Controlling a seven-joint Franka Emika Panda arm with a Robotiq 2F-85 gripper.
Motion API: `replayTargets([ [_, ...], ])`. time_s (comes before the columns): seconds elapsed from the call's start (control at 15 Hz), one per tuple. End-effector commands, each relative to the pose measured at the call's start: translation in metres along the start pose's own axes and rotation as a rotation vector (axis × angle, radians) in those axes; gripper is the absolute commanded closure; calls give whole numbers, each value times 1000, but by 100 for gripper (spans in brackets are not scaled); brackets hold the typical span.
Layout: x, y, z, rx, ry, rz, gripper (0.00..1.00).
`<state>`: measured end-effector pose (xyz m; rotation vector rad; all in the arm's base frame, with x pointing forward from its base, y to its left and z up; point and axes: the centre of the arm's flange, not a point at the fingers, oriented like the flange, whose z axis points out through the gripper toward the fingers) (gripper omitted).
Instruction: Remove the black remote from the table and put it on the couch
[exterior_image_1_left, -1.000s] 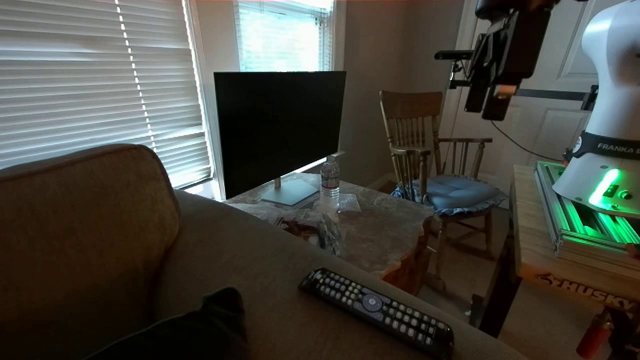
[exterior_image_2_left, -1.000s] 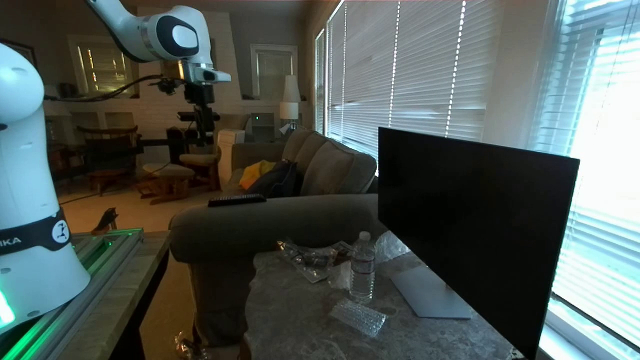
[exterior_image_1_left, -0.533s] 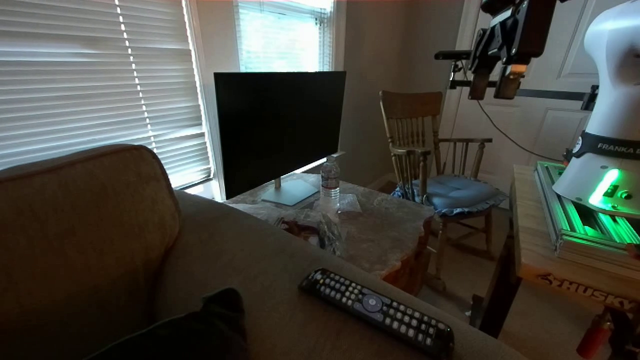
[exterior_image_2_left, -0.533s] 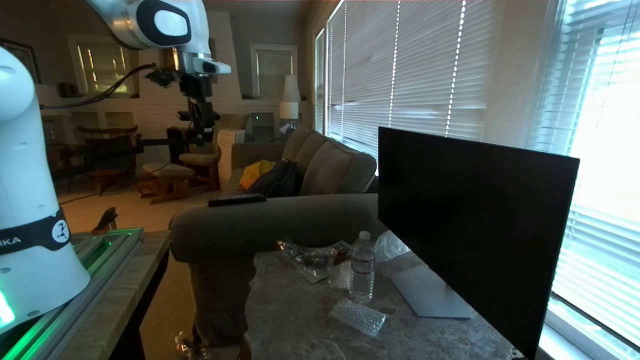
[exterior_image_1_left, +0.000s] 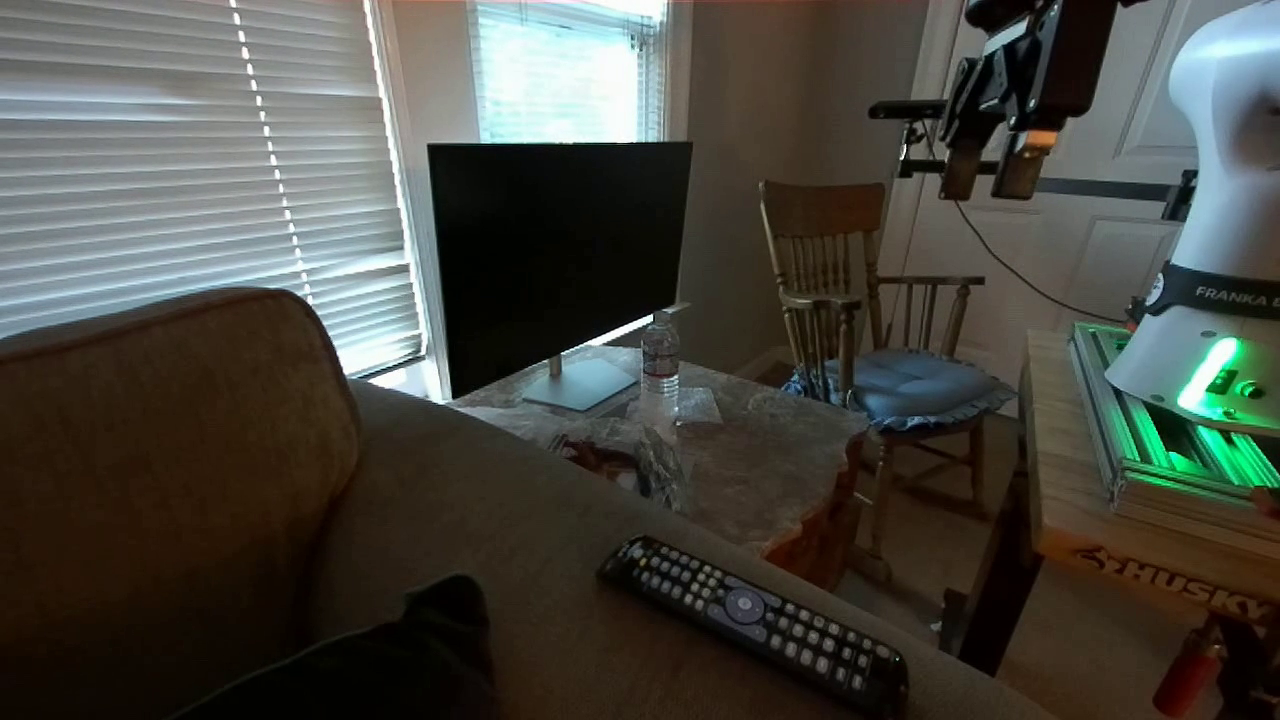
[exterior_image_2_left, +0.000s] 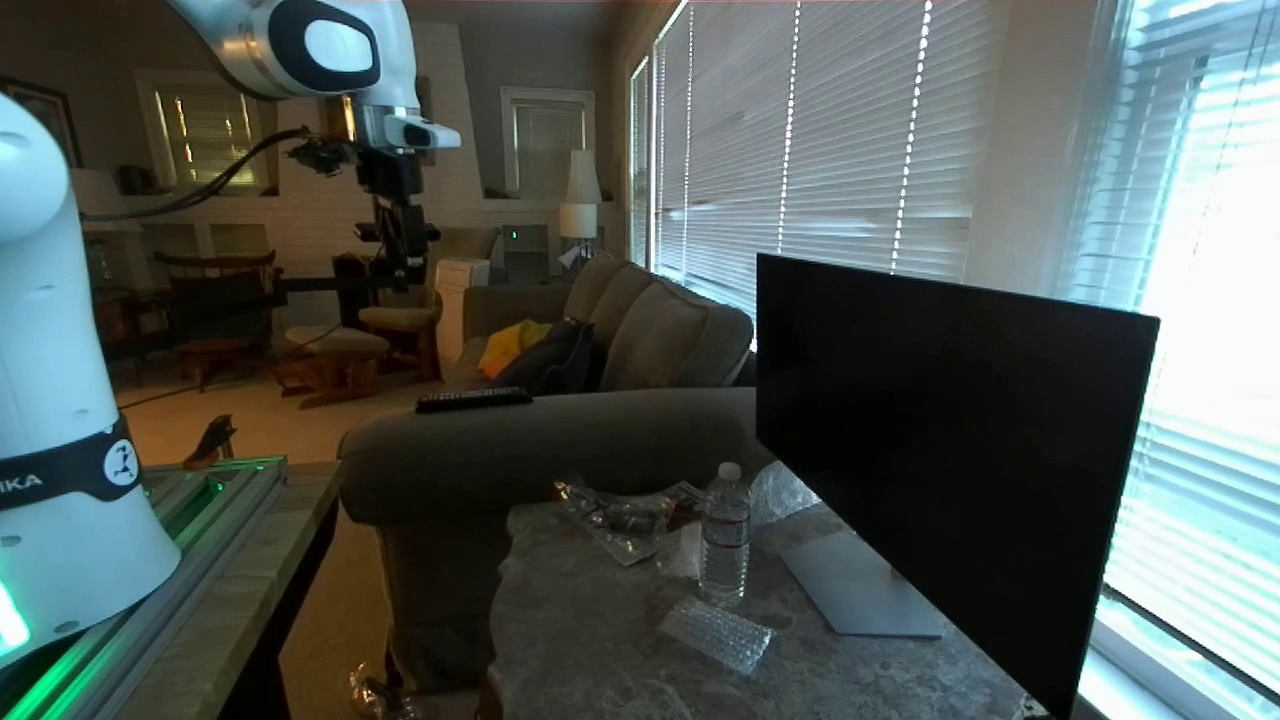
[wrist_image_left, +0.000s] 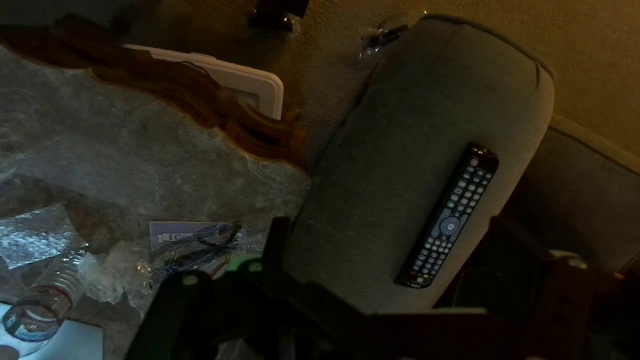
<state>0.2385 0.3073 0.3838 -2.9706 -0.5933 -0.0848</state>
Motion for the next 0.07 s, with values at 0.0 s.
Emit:
replayTargets([
  [0.0,0,0,0,0,0,0,0],
])
